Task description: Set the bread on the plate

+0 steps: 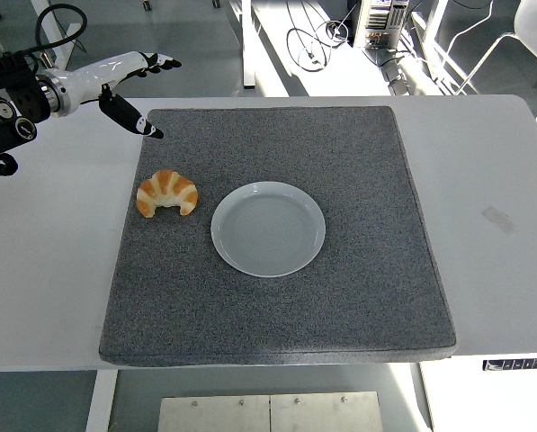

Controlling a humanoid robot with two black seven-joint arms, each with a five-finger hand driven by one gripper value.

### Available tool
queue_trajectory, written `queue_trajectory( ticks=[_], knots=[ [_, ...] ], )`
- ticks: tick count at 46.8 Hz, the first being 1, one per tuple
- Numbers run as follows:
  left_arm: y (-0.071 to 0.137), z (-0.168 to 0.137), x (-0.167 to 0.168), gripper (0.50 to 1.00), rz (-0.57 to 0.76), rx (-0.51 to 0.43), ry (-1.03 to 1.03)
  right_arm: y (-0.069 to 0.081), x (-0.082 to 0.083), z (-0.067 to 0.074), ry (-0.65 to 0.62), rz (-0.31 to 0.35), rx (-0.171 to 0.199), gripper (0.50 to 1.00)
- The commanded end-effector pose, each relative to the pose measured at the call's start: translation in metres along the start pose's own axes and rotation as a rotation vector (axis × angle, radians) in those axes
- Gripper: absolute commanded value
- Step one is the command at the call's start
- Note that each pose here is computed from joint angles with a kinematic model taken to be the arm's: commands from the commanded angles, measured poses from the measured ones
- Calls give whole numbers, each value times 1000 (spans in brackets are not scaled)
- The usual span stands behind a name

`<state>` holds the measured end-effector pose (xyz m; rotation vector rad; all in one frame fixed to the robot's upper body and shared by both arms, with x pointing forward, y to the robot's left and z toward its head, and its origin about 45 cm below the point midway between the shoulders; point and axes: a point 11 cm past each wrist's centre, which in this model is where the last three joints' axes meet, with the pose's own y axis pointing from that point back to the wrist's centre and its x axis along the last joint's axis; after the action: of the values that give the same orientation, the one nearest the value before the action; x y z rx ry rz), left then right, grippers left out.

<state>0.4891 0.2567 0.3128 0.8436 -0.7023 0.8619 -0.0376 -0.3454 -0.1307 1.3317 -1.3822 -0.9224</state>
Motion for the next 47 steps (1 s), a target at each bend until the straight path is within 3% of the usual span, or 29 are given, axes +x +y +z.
queue_trajectory(
  ticks=[1,8,23,47],
  knots=[
    [-2,-4,-3,980,-6,55,28,0,0,0,1,0,0,1000],
    [-6,-4,-12,980,-28,110,68,0,0,0,1,0,0,1000],
    [-2,11,-46,980,-180,93,54,0,0,0,1,0,0,1000],
    [3,-17,-68,978,-199,139,-164,0,0,0,1,0,0,1000]
  ],
)
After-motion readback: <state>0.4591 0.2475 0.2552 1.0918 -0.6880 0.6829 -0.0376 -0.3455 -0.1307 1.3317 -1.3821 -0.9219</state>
